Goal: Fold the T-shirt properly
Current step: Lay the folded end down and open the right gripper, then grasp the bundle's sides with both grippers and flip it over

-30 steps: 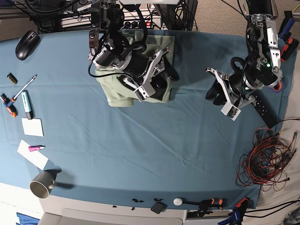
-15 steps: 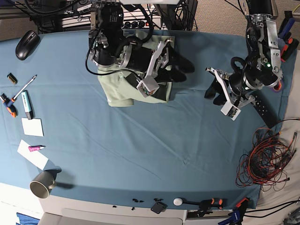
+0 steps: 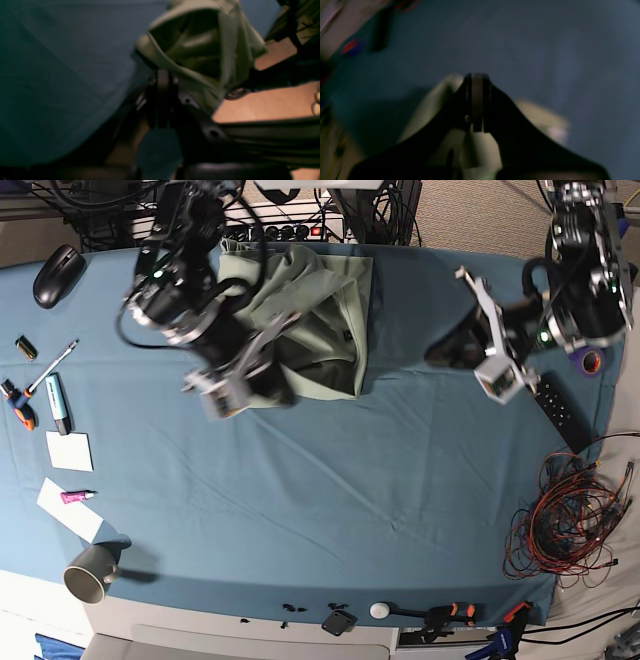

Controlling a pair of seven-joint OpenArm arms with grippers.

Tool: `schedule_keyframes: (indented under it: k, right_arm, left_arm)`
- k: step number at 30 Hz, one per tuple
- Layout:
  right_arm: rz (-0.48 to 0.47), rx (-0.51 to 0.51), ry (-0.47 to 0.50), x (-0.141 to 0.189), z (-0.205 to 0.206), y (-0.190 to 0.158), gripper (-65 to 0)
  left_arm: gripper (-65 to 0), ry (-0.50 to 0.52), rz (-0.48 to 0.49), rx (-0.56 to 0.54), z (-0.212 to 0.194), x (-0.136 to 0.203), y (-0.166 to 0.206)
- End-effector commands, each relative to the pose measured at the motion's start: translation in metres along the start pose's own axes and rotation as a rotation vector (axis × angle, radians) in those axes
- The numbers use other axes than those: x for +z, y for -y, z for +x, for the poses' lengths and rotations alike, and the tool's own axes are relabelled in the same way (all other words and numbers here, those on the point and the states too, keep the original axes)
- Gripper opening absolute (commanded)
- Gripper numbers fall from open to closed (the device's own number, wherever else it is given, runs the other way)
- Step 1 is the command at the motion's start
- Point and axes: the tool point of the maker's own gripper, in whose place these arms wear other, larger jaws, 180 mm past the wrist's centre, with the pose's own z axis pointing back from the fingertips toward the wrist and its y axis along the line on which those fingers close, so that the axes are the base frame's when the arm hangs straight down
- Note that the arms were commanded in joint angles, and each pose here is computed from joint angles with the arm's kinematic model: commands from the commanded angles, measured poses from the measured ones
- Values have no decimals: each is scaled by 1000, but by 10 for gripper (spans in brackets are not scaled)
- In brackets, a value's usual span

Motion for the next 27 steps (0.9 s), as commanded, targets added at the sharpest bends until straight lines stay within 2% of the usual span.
schedule_keyframes:
  k: [1,5,8,9,10,11,13,14,16,19,23,27]
  right_arm:
    - [-41,5,76,5,21,13,-650]
    - [-210,11,88,18,27,62,-650]
    - [-254,9,47,16,18,86,-650]
    - [-255,4,29,12,12,92,-629]
    - [-253,-3,9,9,7,98,-573]
    - [-250,-11,-9,5,1,103,-509]
    - [-245,-34,-51,-1,-11,114,-402]
    - [-241,-57,-74,-4,-18,119,-384]
    - [-203,-119,-156,-8,-34,123,-384]
    - [-72,-180,-278,-10,-51,117,-384]
    - [42,-220,-289,-13,-56,117,-384]
    - [137,-271,-291,-18,-57,112,-384]
  left_arm:
    - [-650,25,-20,-7,5,3,8]
    - [-650,-29,-45,58,-19,5,25]
    - [-650,-77,-55,98,-38,7,35]
    - [-650,-90,-55,111,-44,7,38]
    - [-650,-100,-56,123,-48,7,41]
    - [-621,-108,-57,135,-52,7,44]
    - [-527,-113,-62,159,-57,7,49]
    - [-474,-115,-63,171,-59,6,52]
    - [-392,-118,-43,203,-63,6,52]
    - [-366,-138,16,229,-70,4,45]
    - [-363,-121,65,255,-69,0,40]
    - [-323,-129,89,291,-72,-7,41]
